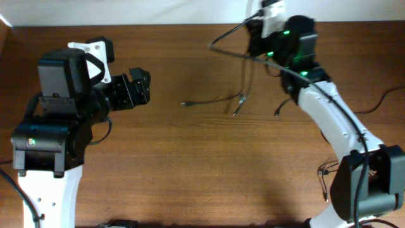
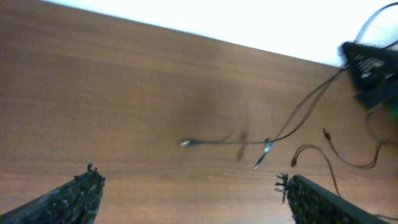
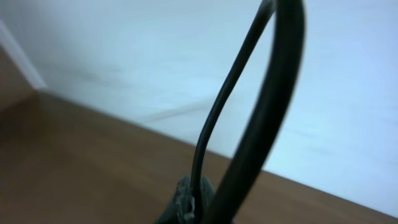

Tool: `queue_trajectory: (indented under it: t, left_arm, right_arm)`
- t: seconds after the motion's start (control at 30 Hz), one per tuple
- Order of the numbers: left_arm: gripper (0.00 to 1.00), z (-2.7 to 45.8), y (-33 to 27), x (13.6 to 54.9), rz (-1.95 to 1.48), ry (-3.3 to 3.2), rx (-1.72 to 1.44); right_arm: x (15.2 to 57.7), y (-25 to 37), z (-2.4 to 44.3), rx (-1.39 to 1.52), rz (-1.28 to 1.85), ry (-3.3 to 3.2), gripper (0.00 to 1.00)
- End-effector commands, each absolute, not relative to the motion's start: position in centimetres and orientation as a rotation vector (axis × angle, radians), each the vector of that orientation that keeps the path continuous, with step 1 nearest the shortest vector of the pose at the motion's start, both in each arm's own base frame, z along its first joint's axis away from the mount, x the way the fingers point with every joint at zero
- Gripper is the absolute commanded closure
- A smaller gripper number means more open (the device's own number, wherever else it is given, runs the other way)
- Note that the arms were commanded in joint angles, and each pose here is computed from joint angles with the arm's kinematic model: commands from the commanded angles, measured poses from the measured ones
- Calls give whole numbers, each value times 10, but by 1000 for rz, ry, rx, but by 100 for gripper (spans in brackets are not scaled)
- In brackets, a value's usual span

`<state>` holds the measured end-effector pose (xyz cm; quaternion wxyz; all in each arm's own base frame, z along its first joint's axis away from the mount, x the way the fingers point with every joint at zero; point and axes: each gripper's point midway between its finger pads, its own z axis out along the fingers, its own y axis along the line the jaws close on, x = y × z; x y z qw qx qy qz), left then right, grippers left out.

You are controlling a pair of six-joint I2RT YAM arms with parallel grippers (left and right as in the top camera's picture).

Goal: Untangle cables
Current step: 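Pull the right gripper up and right, carrying the cable away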

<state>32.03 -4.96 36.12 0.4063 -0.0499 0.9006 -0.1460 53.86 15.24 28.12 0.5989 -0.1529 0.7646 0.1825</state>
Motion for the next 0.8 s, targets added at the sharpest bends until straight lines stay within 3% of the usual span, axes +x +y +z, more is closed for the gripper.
queue_trajectory:
  t: [0.0, 0.37, 0.5, 0.77]
  left_arm:
    - [0, 354, -45, 314, -338, 2312, -136]
    - [1, 337, -45, 318, -335, 2369, -145]
    - [1, 313, -47, 327, -332, 2445, -152]
    - [0, 287, -72, 349, -351, 2511, -72]
  right_arm:
    - [567, 71, 268, -176, 279, 1807, 96]
    - [584, -154, 148, 368, 153, 1910, 96]
    - [560, -239, 117, 531, 67, 1900, 96]
    - [488, -366, 99, 786, -113, 1848, 96]
